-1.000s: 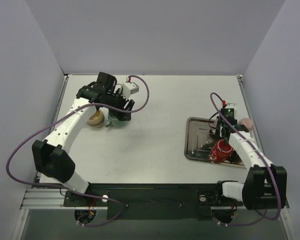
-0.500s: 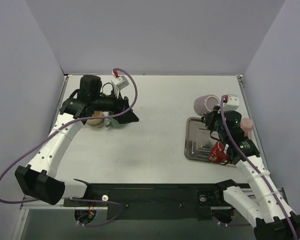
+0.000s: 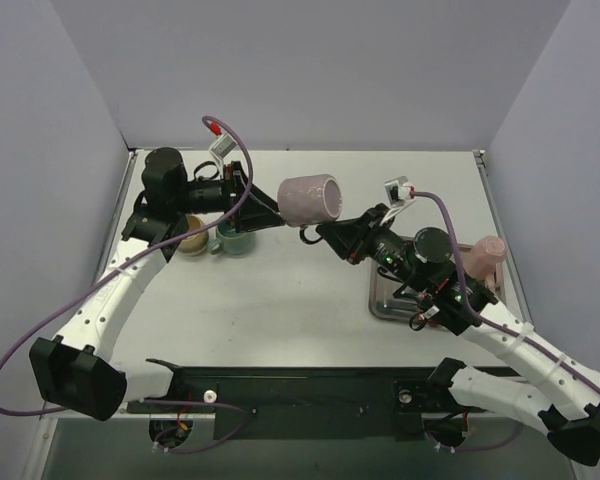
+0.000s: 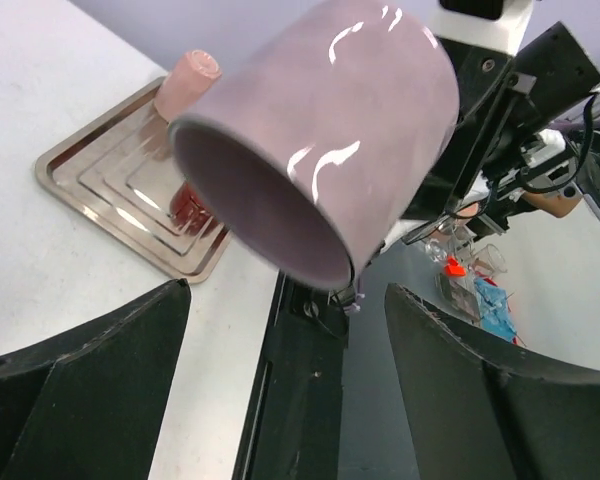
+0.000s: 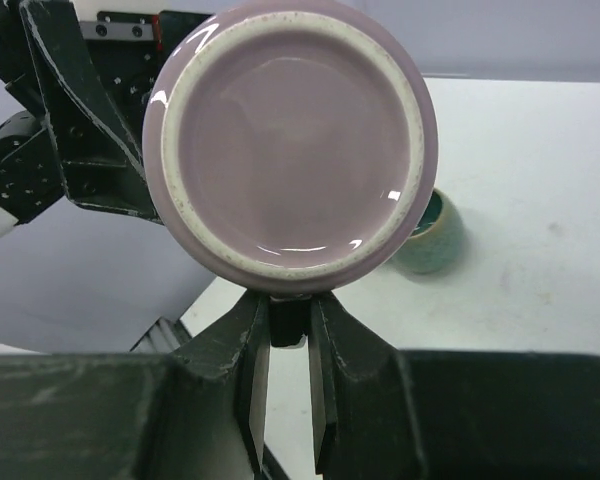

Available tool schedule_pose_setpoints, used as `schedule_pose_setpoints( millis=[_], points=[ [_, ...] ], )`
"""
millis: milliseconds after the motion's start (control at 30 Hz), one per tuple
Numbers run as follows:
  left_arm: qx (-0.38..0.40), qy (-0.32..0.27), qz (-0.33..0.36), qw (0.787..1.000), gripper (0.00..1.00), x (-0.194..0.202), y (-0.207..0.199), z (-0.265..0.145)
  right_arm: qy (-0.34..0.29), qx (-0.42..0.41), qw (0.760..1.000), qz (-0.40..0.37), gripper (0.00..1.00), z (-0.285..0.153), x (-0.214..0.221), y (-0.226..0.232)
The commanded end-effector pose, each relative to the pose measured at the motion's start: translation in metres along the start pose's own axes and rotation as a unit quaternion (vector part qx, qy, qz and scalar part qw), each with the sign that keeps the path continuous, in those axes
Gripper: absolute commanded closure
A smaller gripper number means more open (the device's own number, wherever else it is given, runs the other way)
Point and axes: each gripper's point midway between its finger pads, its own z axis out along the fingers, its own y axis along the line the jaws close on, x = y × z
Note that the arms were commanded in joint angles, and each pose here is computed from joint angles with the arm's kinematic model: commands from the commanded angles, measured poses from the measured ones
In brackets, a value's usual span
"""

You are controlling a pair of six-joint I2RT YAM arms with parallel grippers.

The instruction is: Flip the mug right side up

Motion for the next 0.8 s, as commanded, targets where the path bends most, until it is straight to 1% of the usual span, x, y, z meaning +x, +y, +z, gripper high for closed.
schedule_pose_setpoints(
  millis=[0, 67, 100, 133, 167, 200, 233, 267, 300, 333, 367, 400, 433, 467, 500, 533, 567, 600, 633, 667, 700, 733, 767],
  points=[
    [0.056, -0.03, 0.052, 0.997, 0.11, -0.021, -0.047, -0.007, -0.085, -0.108, 0.99, 0.023, 1.0, 0.015, -0.056, 0.071],
    [0.061, -0.036, 0.048, 0.996, 0.11, -0.023, -0.053, -0.008, -0.074, -0.12, 0.99, 0.028, 1.0, 0.023, -0.049, 0.08],
    [0.063, -0.035, 0.041, 0.997, 0.13, -0.022, -0.054, -0.008, -0.073, -0.125, 0.989, 0.03, 1.0, 0.026, -0.049, 0.083],
    [0.07, -0.039, 0.052, 0.995, 0.21, -0.024, -0.058, -0.009, -0.067, -0.136, 0.988, 0.038, 1.0, 0.031, -0.045, 0.089],
    [0.073, -0.038, 0.037, 0.996, 0.28, -0.022, -0.059, -0.009, -0.065, -0.139, 0.987, 0.042, 1.0, 0.034, -0.044, 0.091],
    [0.079, -0.045, 0.048, 0.995, 0.47, -0.024, -0.063, -0.01, -0.059, -0.145, 0.987, 0.047, 1.0, 0.038, -0.04, 0.093],
    [0.08, -0.046, 0.033, 0.995, 0.6, -0.023, -0.063, -0.011, -0.056, -0.145, 0.987, 0.047, 1.0, 0.04, -0.039, 0.093],
    [0.08, -0.05, 0.035, 0.995, 0.92, -0.024, -0.065, -0.012, -0.05, -0.139, 0.988, 0.047, 1.0, 0.044, -0.035, 0.09],
    [0.073, -0.056, 0.037, 0.995, 1.0, -0.026, -0.063, -0.013, -0.049, -0.131, 0.989, 0.047, 1.0, 0.045, -0.033, 0.087],
    [0.063, -0.055, 0.028, 0.996, 1.0, -0.024, -0.061, -0.015, -0.04, -0.118, 0.991, 0.04, 1.0, 0.047, -0.027, 0.08],
    [0.047, -0.067, 0.051, 0.995, 1.0, -0.03, -0.055, -0.018, -0.036, -0.104, 0.993, 0.036, 1.0, 0.047, -0.025, 0.075],
    [0.015, -0.06, 0.022, 0.998, 1.0, -0.024, -0.043, -0.022, -0.018, -0.079, 0.997, 0.016, 0.83, 0.046, -0.017, 0.064],
    [-0.045, -0.075, 0.063, 0.994, 1.0, -0.031, -0.022, -0.027, -0.011, -0.05, 0.999, 0.004, 0.71, 0.045, -0.014, 0.053],
    [-0.106, -0.045, 0.086, 0.99, 1.0, -0.02, -0.006, -0.036, 0.014, -0.019, 0.999, -0.027, 0.49, 0.04, -0.008, 0.041],
    [-0.183, -0.049, 0.1, 0.977, 1.0, -0.023, 0.018, -0.043, 0.025, 0.018, 0.998, -0.046, 0.4, 0.036, -0.007, 0.026],
    [-0.225, -0.005, 0.135, 0.965, 1.0, -0.009, 0.031, -0.052, 0.061, 0.067, 0.993, -0.078, 0.36, 0.026, 0.001, 0.005],
    [-0.291, 0.005, 0.15, 0.945, 1.0, -0.009, 0.053, -0.064, 0.071, 0.108, 0.986, -0.101, 0.33, 0.02, 0.0, -0.013],
    [-0.342, 0.058, 0.179, 0.921, 1.0, 0.005, 0.074, -0.081, 0.113, 0.141, 0.975, -0.132, 0.32, 0.008, 0.01, -0.029],
    [-0.359, 0.105, 0.171, 0.911, 1.0, 0.025, 0.082, -0.091, 0.149, 0.188, 0.959, -0.152, 0.28, -0.007, 0.019, -0.052],
    [-0.383, 0.147, 0.193, 0.891, 1.0, 0.032, 0.098, -0.103, 0.159, 0.207, 0.95, -0.172, 0.27, -0.013, 0.016, -0.06],
    [-0.392, 0.196, 0.181, 0.88, 1.0, 0.053, 0.104, -0.115, 0.185, 0.249, 0.932, -0.185, 0.27, -0.029, 0.019, -0.082],
    [-0.411, 0.241, 0.189, 0.858, 1.0, 0.066, 0.121, -0.129, 0.194, 0.273, 0.922, -0.194, 0.26, -0.037, 0.019, -0.094],
    [-0.421, 0.273, 0.178, 0.846, 1.0, 0.08, 0.127, -0.139, 0.21, 0.316, 0.904, -0.2, 0.25, -0.053, 0.018, -0.115]
  ],
)
